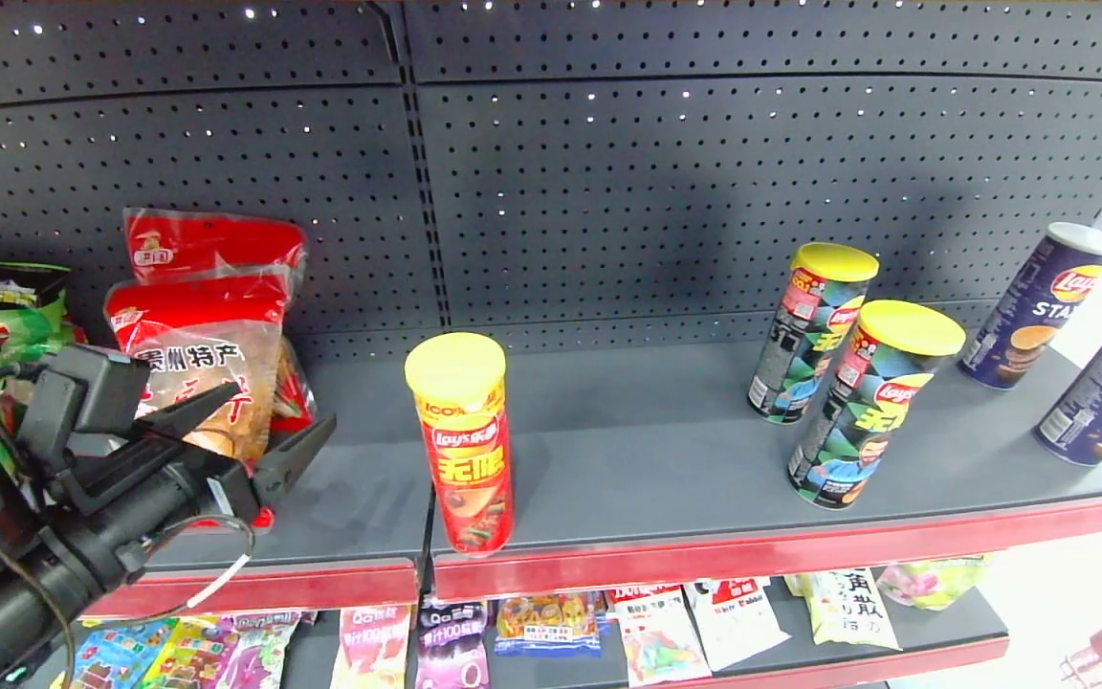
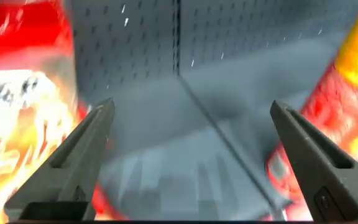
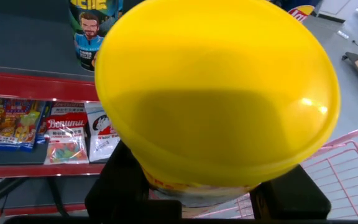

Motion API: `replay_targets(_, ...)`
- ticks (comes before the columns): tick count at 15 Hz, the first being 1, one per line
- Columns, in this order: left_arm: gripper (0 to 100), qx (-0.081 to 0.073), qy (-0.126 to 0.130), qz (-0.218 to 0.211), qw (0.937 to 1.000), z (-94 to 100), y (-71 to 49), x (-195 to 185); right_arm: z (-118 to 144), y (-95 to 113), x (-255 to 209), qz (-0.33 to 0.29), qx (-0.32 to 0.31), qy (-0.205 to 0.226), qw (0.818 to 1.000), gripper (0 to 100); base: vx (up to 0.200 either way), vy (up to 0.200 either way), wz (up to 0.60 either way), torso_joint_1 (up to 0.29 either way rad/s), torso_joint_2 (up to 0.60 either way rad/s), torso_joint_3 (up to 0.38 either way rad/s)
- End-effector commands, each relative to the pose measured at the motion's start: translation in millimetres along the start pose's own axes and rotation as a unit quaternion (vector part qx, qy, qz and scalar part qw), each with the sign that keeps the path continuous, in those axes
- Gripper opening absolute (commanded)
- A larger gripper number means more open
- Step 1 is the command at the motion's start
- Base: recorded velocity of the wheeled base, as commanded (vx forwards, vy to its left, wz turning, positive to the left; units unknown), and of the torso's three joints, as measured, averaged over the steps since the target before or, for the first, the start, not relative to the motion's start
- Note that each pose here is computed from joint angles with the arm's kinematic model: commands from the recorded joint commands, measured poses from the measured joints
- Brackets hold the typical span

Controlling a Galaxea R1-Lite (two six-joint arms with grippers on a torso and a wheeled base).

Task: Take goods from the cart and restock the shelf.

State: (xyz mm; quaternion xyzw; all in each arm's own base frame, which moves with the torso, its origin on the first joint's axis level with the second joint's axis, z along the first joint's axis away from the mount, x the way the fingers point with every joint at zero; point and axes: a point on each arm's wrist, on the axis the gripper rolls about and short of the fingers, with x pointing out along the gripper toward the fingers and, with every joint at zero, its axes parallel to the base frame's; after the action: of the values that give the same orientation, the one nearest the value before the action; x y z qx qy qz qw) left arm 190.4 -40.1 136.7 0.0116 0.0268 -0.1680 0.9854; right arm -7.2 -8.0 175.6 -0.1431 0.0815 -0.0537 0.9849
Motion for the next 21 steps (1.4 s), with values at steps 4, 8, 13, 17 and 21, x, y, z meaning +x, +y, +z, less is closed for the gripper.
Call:
replay_targets(4,100,-0.003,0.059,0.045,0.9973,17.4,-10.6,-91,4,1,2,0.079,0.001,-0.019,0.997,0,0.0,0.0,0.0,0.0,0.0,0.0)
replay_targets(8,100,-0.015,0.14,0.018,0.9898,31.5,-23.4,-171,4,1,-1,0.103,-0.004,-0.034,0.994,0,0.0,0.0,0.0,0.0,0.0,0.0)
replay_targets(13,100,0.001,0.129,0.024,0.9914,26.1,-24.8,-181,-7,5,-1,0.133,-0.013,-0.035,0.99,0,0.0,0.0,0.0,0.0,0.0,0.0)
replay_targets(17,100,0.01,0.13,0.023,0.9912,24.5,-24.9,-181,-7,6,0,0.135,-0.014,-0.034,0.99,0,0.0,0.0,0.6,0.006,0.0,0.0)
replay_targets(21,100,0.021,0.113,0.021,0.9932,22.4,-26.0,-188,2,6,4,0.149,-0.016,-0.034,0.988,0,0.0,0.0,0.3,0.008,0.0,0.0)
